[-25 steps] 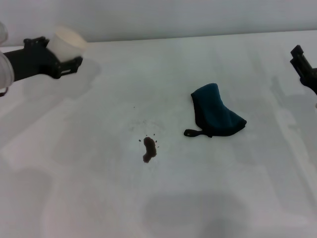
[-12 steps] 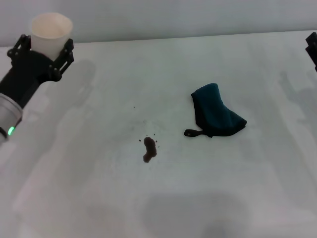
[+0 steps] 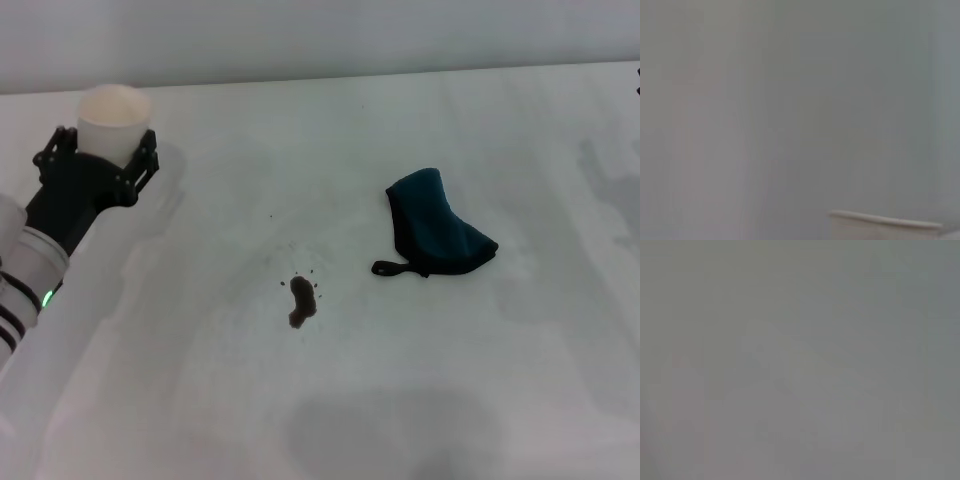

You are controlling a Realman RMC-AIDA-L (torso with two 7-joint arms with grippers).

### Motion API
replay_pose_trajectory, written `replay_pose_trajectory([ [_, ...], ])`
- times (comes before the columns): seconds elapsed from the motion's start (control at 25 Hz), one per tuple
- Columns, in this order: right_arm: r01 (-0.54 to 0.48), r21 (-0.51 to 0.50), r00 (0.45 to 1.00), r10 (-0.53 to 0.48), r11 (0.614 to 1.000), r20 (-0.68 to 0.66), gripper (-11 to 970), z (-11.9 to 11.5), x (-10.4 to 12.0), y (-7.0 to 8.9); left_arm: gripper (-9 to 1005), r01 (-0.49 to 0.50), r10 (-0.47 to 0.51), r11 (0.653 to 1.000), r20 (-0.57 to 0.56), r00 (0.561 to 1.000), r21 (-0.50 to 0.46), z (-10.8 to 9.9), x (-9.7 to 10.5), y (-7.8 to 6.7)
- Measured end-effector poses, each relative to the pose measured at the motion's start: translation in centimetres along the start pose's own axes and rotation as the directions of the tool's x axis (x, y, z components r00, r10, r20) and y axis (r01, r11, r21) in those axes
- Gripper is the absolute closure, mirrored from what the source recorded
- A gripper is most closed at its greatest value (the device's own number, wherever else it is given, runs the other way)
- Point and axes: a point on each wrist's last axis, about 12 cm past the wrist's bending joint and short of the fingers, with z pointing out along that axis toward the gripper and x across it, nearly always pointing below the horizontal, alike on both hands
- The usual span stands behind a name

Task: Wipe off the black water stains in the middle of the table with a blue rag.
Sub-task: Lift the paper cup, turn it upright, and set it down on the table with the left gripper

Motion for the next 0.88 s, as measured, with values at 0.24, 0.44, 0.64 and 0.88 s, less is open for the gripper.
replay_pose_trajectory([
  [0.24,-0.027,0.009,1.000,0.027,1.000,0.003,88,-0.2,-0.2,-0.5,258,0.001,-0.002,1.000,-0.078,0.997,-0.014,-0.3,1.0,0.2],
  [0.44,-0.026,0.003,1.000,0.026,1.000,0.000,88,-0.2,-0.3,-0.5,256,0.000,-0.003,1.000,-0.129,0.992,-0.028,-0.8,1.9,0.3],
  [0.64,-0.024,-0.001,1.000,0.024,1.000,-0.007,88,-0.2,-0.2,-0.5,254,0.005,-0.010,0.999,-0.147,0.989,-0.037,-1.3,2.4,0.3],
  [0.88,-0.021,-0.010,1.000,0.021,1.000,-0.016,88,-0.2,-0.1,-0.4,253,0.010,-0.019,0.999,-0.182,0.983,-0.047,-1.8,3.0,0.4],
])
